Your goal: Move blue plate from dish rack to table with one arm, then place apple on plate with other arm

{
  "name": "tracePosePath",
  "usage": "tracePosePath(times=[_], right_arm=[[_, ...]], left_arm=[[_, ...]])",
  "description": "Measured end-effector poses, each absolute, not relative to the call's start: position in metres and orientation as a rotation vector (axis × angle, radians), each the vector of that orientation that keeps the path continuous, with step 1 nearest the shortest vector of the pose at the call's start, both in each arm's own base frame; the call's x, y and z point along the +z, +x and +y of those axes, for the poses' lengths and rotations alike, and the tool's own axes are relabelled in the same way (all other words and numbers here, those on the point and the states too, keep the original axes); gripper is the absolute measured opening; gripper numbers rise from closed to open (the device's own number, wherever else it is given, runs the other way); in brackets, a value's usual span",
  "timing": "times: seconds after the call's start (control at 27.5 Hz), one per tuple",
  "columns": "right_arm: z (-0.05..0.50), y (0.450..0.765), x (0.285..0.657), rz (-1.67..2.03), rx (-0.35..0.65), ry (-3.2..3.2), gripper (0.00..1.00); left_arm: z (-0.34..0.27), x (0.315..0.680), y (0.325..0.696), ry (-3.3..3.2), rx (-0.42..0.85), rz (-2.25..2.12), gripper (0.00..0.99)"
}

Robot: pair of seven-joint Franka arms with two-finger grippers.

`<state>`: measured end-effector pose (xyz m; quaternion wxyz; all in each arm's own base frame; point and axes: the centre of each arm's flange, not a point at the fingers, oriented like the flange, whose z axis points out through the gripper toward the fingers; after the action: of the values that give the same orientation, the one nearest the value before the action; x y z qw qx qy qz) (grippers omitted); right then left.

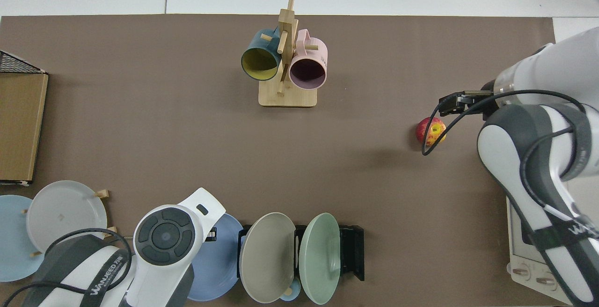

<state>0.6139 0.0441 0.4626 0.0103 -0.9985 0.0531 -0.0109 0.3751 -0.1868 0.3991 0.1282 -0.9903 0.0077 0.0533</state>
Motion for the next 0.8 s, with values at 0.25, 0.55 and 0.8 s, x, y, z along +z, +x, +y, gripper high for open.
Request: tracePosePath(times=[0.25, 0.55, 0.8], right_arm=[[0.046, 0.628, 0.403, 0.166, -0.020, -3.119, 1.00], [0.044, 0.621, 0.335, 0.172, -0.010, -3.121, 1.00], [0.042, 0.618, 0.300, 0.177, 0.032, -3.126, 1.00]], left_arm=[[-0.182, 0.411, 0.382, -2.879, 0.178, 0.007, 0.159], [-0.183, 0.428, 0.387, -2.874, 0.186, -0.001, 0.123], [-0.192, 0.470, 0.394, -2.818, 0.147, 0.032, 0.066]])
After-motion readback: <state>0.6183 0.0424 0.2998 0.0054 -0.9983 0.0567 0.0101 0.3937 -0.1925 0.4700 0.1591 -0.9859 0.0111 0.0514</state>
